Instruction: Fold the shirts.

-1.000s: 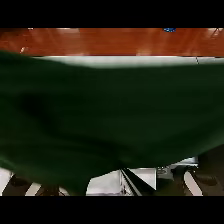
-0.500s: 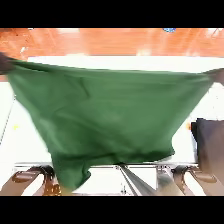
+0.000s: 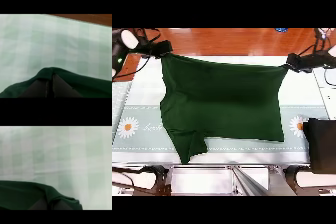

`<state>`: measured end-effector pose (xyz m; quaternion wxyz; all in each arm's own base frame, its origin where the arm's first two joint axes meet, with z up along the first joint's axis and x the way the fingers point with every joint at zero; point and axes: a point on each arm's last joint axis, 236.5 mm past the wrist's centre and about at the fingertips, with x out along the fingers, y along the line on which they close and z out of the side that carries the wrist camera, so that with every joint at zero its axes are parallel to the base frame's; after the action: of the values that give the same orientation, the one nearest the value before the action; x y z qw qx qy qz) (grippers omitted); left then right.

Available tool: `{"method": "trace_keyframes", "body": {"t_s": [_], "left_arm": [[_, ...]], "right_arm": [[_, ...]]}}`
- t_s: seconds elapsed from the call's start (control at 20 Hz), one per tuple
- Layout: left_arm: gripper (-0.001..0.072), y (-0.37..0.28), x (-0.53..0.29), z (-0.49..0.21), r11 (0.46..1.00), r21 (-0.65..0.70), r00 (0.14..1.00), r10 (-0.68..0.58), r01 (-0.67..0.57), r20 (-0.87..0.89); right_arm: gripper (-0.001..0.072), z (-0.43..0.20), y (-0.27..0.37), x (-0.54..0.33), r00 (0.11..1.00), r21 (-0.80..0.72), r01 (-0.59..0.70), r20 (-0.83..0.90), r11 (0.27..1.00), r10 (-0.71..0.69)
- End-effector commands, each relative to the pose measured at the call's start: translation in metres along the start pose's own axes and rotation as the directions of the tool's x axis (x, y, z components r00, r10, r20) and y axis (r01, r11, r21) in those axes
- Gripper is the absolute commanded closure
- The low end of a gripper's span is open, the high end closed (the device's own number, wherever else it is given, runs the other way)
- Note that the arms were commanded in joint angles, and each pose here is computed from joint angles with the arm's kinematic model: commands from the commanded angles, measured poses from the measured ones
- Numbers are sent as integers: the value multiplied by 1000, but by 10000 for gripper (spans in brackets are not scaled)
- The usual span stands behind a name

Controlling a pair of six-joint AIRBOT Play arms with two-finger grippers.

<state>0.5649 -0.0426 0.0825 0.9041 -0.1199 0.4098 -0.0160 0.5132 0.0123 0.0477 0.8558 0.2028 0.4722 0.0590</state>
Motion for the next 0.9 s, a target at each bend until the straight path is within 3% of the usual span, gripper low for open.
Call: {"method": "trace_keyframes", "body": {"t_s": [0.0,0.3,0.5,0.85], "left_arm": [[686,5,39,-5,999,-33,996,-9,6,-93],[686,37,16,-84,998,58,897,32,-7,-441],[686,27,16,-146,995,-29,794,-97,99,-600],[686,39,27,-211,995,-66,704,-103,79,-702]], "right_arm": [[685,12,-10,41,999,26,-14,-33,1000,15],[685,-30,-19,37,978,-25,22,-208,999,-26],[685,-81,-44,36,920,-56,81,-380,995,-96],[685,-141,-55,61,876,20,77,-479,997,-58]]}}
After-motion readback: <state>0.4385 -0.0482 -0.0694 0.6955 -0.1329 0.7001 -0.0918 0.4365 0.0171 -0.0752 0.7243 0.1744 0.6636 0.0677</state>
